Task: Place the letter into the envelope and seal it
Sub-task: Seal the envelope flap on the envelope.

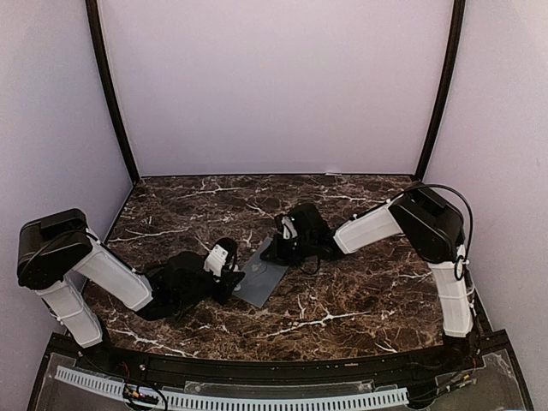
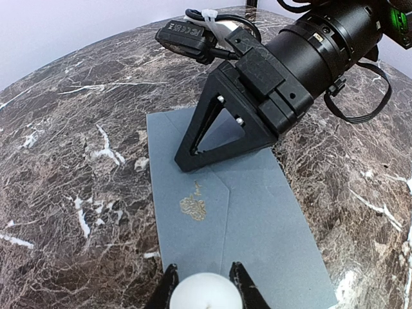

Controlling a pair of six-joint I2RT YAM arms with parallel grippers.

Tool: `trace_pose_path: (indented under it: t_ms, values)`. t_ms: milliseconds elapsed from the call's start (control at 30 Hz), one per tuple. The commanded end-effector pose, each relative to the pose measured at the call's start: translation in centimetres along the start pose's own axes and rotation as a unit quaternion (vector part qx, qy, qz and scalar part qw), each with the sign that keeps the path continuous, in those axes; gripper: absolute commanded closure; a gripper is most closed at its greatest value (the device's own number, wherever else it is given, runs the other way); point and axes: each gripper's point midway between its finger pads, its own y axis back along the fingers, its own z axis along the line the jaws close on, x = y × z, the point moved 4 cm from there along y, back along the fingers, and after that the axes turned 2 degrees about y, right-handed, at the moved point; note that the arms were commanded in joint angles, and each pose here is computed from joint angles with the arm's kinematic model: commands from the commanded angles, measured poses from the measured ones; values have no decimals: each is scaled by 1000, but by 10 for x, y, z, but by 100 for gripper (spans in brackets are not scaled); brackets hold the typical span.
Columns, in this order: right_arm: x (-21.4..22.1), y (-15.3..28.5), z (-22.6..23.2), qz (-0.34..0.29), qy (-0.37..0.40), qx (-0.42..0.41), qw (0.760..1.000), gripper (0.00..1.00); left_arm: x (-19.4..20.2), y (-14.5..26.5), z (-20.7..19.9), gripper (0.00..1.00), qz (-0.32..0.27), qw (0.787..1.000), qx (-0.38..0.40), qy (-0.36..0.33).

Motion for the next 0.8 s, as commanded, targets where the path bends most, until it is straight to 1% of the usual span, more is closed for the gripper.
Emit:
trace_pose_path:
  t_ms: [0,467,767]
  values:
    - [10,-8,-28,14,-15,38,999,100,12,-2,-1,100,27,1000,-3,-14]
    - [56,9,-15,51,-22,29,998,100,12,-2,0,100,28,1000,-3,-14]
    - [70,13,-11,54,-30,34,998,100,12,-2,0,100,28,1000,-3,-15]
